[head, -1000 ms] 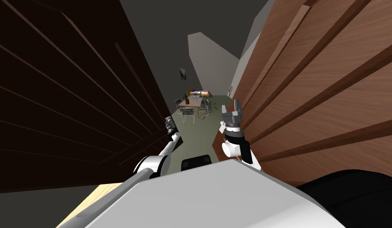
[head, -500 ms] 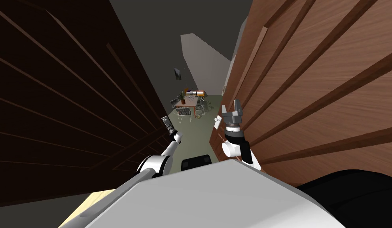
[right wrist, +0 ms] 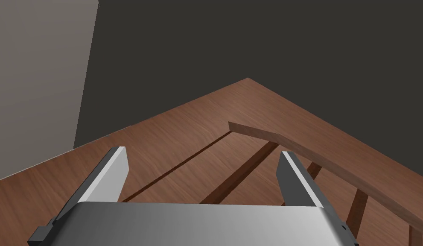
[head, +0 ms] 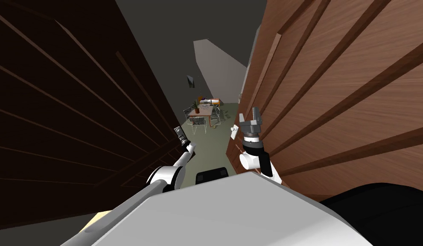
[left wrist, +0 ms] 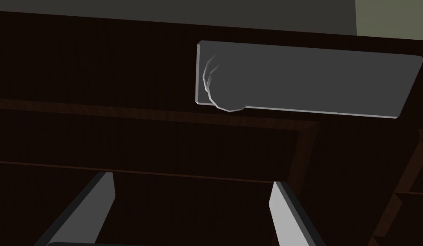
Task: Push the door open
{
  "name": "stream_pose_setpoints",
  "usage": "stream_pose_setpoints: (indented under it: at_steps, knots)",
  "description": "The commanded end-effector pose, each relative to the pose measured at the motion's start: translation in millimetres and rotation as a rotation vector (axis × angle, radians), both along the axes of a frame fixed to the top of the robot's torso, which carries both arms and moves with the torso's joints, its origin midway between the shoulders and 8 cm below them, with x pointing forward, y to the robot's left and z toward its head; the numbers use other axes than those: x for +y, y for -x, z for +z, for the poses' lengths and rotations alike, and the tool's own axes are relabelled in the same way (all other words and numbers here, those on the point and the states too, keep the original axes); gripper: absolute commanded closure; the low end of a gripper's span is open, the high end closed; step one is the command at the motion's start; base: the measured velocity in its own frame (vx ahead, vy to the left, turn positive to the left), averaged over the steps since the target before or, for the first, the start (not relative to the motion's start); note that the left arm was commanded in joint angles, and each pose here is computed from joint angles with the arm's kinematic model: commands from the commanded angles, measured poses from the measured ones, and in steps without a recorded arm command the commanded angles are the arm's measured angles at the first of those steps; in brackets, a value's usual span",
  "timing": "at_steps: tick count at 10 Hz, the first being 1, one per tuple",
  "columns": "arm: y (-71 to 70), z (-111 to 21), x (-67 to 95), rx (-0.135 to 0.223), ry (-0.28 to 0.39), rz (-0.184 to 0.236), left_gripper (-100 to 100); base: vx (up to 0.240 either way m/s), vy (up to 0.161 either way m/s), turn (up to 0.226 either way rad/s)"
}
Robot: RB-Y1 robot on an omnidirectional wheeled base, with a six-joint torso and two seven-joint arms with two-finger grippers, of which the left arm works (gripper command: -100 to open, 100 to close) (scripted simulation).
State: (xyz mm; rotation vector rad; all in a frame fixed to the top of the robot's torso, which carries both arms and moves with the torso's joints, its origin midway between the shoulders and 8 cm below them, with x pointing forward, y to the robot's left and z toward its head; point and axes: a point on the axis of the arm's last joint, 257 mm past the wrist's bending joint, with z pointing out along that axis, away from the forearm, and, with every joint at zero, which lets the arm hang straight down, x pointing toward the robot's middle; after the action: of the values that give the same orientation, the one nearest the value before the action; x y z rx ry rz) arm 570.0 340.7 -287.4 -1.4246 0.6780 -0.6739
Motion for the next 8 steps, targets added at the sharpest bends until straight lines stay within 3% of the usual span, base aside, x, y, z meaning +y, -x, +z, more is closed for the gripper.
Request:
stream_pose_setpoints:
  at_steps: [1,3,6,7,8]
  knots:
    - [0.7,1.7,13.0,-0.003,-0.013,0.006,-100,0.182,0.145,0.004]
    - [0.7,1.3,19.3,-0.005,-0.013,0.005,-100,0.204,0.089,0.001]
    - [0.8,-8.8,3.2,0.001,0.022,-0.019,-100,0.228,0.104,0.0]
    - [1.2,-5.3,8.4,-0.003,0.013,-0.011,-100,0.096,0.042,-0.004]
    - [1.2,-5.3,8.4,-0.003,0.013,-0.011,100,-0.013,-0.006,0.005]
